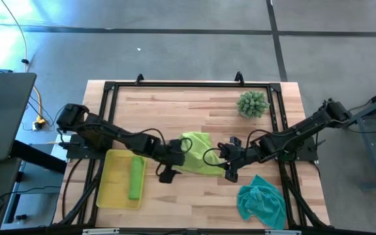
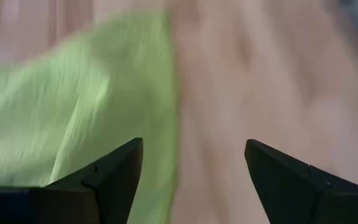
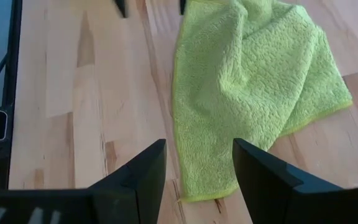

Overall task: Roll microfiber towels into tight, uniform cylinder then place into a basket
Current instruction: Fold the light green microfiber towel

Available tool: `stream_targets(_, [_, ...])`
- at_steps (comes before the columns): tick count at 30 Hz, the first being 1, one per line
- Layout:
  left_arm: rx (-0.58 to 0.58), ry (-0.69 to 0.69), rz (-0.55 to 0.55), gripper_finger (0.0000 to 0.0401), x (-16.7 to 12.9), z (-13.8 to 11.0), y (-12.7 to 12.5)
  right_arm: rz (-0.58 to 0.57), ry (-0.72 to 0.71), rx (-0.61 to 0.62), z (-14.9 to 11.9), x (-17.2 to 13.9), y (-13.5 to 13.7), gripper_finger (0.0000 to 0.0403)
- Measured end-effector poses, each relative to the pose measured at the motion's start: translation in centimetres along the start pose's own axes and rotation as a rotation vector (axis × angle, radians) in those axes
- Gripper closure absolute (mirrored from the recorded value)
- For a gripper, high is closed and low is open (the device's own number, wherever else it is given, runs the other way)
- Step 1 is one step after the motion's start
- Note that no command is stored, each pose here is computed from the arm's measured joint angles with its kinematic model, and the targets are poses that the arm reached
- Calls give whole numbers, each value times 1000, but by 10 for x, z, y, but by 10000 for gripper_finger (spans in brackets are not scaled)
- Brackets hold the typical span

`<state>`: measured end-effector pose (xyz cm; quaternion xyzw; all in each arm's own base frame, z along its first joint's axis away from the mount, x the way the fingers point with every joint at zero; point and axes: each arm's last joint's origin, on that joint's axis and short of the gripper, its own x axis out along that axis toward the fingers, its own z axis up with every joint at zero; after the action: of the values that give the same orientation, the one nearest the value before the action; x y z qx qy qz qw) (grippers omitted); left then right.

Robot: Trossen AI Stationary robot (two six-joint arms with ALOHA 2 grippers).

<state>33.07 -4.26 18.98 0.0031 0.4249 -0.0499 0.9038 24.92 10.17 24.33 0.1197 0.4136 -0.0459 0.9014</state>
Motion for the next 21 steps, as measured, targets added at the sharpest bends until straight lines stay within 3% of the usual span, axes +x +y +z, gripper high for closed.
stream_targets(6, [103, 246, 101, 128, 7, -26, -5, 15, -21, 94, 2, 0, 1, 226])
stream_targets(15, [121, 326, 110, 139, 18, -35, -4, 14, -37, -122, 5, 1, 0, 226])
stream_targets(21, [154, 391, 89, 182, 29, -44, 0, 123, 82, -330, -8, 20, 13, 226])
